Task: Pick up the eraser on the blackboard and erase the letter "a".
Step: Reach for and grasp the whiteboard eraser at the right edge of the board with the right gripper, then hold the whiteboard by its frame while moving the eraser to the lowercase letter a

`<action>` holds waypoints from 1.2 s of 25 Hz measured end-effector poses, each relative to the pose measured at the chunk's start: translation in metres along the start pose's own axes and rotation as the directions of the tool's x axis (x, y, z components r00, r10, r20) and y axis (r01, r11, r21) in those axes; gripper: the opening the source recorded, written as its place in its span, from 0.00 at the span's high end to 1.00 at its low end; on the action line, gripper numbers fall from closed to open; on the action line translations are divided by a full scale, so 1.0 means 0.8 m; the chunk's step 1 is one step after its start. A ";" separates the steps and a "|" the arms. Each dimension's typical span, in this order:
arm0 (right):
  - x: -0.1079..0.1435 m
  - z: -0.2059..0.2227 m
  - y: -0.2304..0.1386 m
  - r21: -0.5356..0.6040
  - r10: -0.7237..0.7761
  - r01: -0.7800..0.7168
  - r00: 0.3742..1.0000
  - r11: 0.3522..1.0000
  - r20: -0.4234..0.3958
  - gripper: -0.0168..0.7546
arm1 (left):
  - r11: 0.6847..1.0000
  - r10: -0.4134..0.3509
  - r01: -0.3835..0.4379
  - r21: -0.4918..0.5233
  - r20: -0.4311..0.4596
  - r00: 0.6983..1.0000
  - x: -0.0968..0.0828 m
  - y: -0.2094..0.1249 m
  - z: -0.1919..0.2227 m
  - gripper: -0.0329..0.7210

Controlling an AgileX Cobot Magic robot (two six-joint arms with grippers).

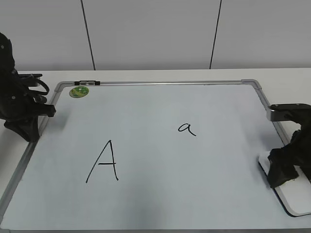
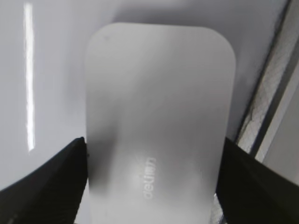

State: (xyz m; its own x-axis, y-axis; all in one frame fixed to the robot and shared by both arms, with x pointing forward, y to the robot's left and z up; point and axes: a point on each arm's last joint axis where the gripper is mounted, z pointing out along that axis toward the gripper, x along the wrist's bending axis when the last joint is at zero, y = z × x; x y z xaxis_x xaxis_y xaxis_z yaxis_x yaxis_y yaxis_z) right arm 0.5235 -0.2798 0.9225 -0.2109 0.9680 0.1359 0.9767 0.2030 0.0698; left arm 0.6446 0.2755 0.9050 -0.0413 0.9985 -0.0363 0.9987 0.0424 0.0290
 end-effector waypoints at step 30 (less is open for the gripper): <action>0.062 -0.032 0.099 0.114 -0.025 0.037 0.993 0.993 -0.111 0.29 | 1.000 -0.005 0.005 0.001 0.008 1.000 -0.001 0.000 0.000 0.88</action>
State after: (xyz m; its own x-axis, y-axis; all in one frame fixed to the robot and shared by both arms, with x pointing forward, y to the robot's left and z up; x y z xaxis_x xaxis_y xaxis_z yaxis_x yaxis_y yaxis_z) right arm 0.5897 -0.2198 0.9601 -0.2381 0.9402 0.2434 0.9663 0.2545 -0.0378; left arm 0.6445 0.2748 0.9050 -0.0465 0.9979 -0.0440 0.9985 0.0478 0.0282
